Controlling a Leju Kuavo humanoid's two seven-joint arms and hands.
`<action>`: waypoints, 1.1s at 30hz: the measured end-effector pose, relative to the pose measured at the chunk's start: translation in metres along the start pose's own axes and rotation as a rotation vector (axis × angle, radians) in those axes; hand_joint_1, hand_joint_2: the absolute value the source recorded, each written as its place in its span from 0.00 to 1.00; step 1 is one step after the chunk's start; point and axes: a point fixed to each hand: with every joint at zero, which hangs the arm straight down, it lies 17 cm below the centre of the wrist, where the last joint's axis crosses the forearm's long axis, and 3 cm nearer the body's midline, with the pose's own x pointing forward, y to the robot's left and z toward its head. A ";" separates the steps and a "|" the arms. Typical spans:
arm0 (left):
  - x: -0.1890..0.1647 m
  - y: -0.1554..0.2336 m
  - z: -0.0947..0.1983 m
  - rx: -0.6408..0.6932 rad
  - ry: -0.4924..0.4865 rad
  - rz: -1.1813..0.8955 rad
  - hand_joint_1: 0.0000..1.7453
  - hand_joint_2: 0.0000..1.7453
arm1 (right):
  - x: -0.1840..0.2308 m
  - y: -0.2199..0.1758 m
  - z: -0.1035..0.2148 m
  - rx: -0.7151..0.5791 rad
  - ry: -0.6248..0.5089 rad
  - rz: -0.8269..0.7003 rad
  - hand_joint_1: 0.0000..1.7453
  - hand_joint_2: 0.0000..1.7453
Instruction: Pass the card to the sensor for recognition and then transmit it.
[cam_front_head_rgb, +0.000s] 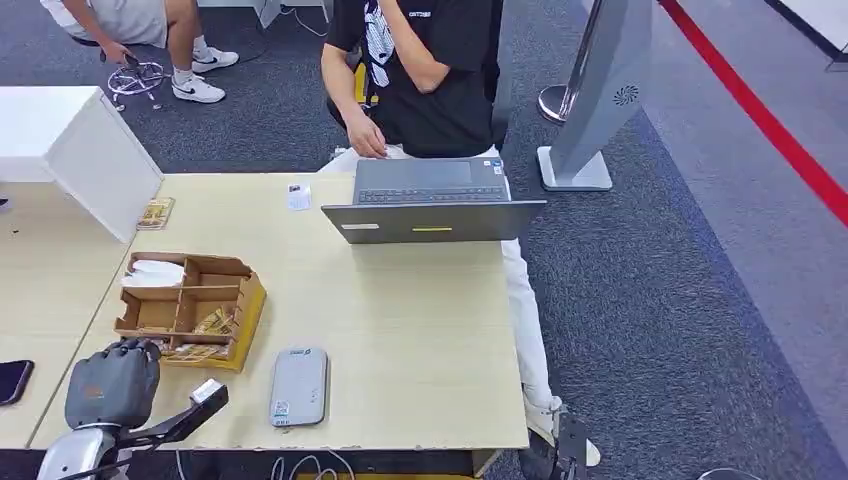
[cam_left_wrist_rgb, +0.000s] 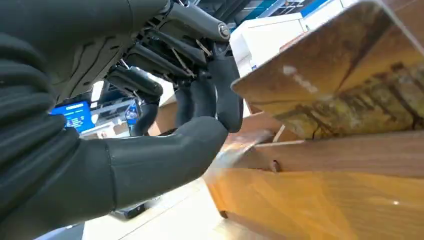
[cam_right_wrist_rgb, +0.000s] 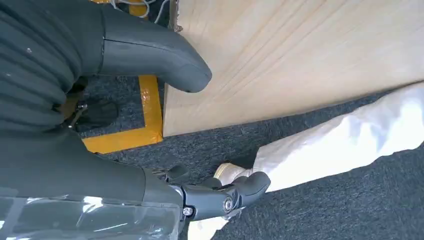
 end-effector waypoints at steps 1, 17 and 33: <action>0.000 0.000 0.000 -0.001 0.000 0.000 1.00 1.00 | 0.000 0.000 0.000 -0.001 0.000 -0.001 0.00 1.00; -0.010 0.004 -0.002 0.013 0.031 0.002 1.00 1.00 | 0.000 -0.002 -0.001 -0.014 0.002 -0.017 0.00 1.00; -0.015 0.009 -0.004 0.028 0.041 0.002 1.00 1.00 | 0.001 -0.001 -0.001 -0.013 0.001 -0.018 0.00 1.00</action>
